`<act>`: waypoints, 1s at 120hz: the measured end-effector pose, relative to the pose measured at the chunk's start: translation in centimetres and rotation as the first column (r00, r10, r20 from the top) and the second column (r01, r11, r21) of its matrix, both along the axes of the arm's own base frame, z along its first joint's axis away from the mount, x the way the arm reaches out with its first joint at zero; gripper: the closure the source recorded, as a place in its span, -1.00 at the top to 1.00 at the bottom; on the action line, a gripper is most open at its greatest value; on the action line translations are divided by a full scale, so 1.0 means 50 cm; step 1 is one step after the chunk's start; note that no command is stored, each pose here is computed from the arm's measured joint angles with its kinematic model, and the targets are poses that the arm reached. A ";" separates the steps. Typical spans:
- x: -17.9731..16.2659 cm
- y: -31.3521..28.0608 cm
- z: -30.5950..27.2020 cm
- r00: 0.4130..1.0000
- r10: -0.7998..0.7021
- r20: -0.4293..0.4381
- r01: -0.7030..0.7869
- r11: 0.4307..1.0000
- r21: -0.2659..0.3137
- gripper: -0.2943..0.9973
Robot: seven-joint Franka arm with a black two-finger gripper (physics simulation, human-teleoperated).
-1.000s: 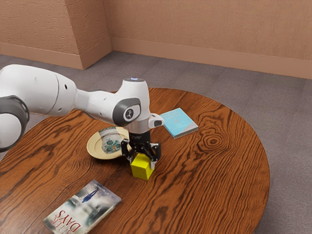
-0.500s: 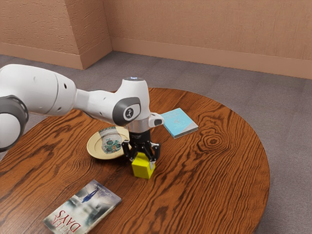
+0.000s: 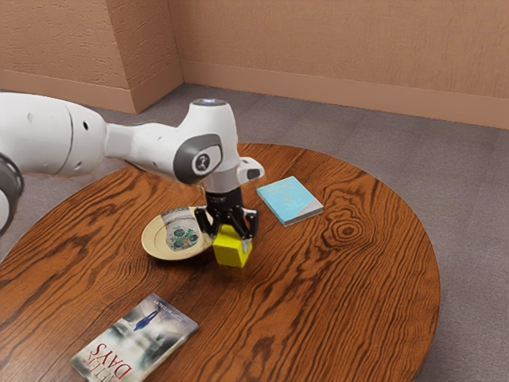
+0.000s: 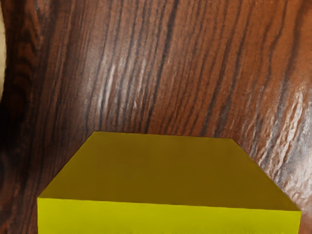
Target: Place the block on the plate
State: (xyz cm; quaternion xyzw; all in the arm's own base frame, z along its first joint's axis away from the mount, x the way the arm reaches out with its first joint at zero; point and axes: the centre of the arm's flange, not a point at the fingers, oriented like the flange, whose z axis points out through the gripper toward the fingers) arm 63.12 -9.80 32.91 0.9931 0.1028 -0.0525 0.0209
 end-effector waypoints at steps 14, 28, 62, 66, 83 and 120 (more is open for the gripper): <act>0.008 0.009 0.033 1.000 0.003 0.016 -0.003 1.000 0.004 0.04; 0.024 0.033 0.068 0.999 0.015 0.035 -0.015 1.000 0.009 0.03; 0.033 0.141 0.105 0.996 0.074 0.048 -0.075 0.997 0.033 0.04; 0.033 0.155 0.108 0.995 0.083 0.050 -0.084 0.996 0.035 0.04; 0.032 0.224 0.115 0.991 0.125 0.054 -0.127 0.991 0.045 0.03; 0.035 0.318 0.081 0.982 0.183 0.048 -0.186 0.980 0.065 0.04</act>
